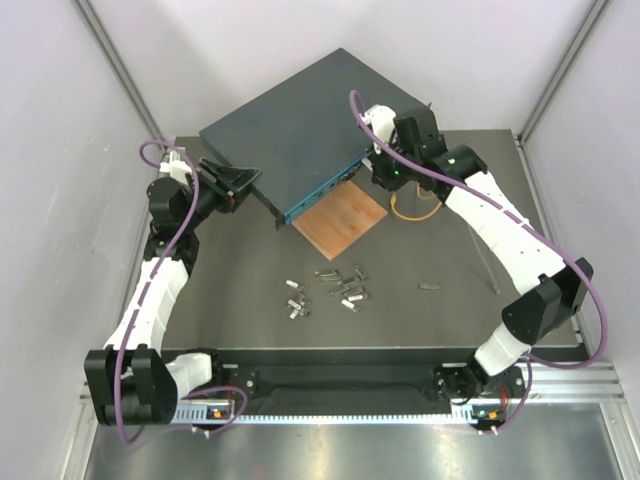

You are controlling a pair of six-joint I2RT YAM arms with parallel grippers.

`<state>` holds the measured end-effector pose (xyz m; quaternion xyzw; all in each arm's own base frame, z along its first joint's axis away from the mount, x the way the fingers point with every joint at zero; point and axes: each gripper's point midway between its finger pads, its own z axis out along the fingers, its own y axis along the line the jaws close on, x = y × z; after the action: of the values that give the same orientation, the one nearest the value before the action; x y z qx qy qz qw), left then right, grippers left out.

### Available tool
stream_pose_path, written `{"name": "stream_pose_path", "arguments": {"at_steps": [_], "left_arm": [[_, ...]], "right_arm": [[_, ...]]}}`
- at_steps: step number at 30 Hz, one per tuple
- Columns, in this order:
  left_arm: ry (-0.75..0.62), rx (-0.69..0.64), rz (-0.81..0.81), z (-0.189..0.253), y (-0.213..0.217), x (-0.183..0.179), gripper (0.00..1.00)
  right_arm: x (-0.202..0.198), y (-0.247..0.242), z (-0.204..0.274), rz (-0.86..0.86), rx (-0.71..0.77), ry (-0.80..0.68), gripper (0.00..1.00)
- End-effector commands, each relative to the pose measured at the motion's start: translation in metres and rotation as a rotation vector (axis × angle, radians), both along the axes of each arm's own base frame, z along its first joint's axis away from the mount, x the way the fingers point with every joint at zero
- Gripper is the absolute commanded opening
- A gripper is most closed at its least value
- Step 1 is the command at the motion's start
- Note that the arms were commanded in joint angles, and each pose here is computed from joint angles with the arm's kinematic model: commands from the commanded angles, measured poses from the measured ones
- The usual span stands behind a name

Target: Insert the plug into the switch port

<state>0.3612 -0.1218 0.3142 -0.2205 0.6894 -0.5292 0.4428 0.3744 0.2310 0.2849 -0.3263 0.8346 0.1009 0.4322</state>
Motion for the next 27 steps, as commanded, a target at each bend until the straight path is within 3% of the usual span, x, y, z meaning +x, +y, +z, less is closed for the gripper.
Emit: {"name": "stream_pose_path", "arguments": {"at_steps": [1, 14, 27], "left_arm": [[-0.075, 0.049, -0.019, 0.005, -0.004, -0.001, 0.00], [-0.073, 0.049, -0.022, 0.004, -0.005, -0.001, 0.00], [-0.073, 0.048, -0.027, 0.005, -0.005, -0.001, 0.00]], "right_arm": [[0.014, 0.008, 0.019, -0.012, 0.051, -0.098, 0.00], [0.023, 0.005, 0.027, -0.036, 0.058, -0.119, 0.00], [0.025, 0.015, 0.081, 0.021, 0.177, -0.189, 0.00]]}}
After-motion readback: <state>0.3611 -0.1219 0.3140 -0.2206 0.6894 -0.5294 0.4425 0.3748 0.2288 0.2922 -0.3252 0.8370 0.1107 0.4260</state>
